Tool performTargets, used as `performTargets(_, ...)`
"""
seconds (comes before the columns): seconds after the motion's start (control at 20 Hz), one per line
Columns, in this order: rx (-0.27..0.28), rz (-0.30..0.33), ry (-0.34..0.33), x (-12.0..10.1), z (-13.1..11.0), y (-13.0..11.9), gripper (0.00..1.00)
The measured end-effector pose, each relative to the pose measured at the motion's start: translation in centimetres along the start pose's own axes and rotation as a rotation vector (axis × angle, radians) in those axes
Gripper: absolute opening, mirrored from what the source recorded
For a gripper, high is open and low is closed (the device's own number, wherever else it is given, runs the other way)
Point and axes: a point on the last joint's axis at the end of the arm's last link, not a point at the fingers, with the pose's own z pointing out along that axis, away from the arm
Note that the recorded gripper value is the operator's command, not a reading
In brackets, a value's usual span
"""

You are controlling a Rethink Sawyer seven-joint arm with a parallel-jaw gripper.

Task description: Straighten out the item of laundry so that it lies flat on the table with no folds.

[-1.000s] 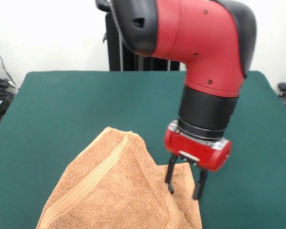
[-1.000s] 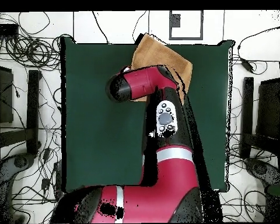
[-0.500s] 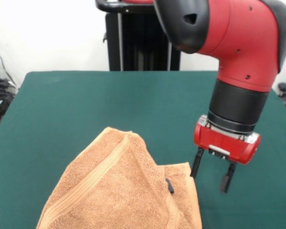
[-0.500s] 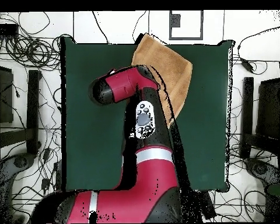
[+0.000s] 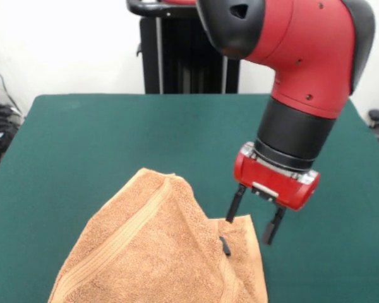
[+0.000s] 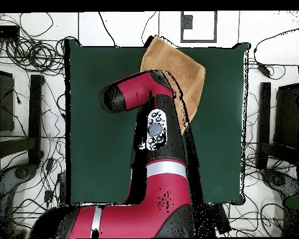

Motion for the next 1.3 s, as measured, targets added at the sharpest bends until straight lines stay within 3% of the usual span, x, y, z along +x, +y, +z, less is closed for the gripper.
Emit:
performTargets(0.5, 0.024, 0.05, 0.013, -1.9, 2.0, -3.4, 1.0)
performTargets(0.9, -0.001, 0.046, 0.025, 0.0, 5.2, -4.0, 1.0)
performTargets(1.3, -0.007, 0.034, 0.016, 0.6, 5.5, -3.9, 1.0)
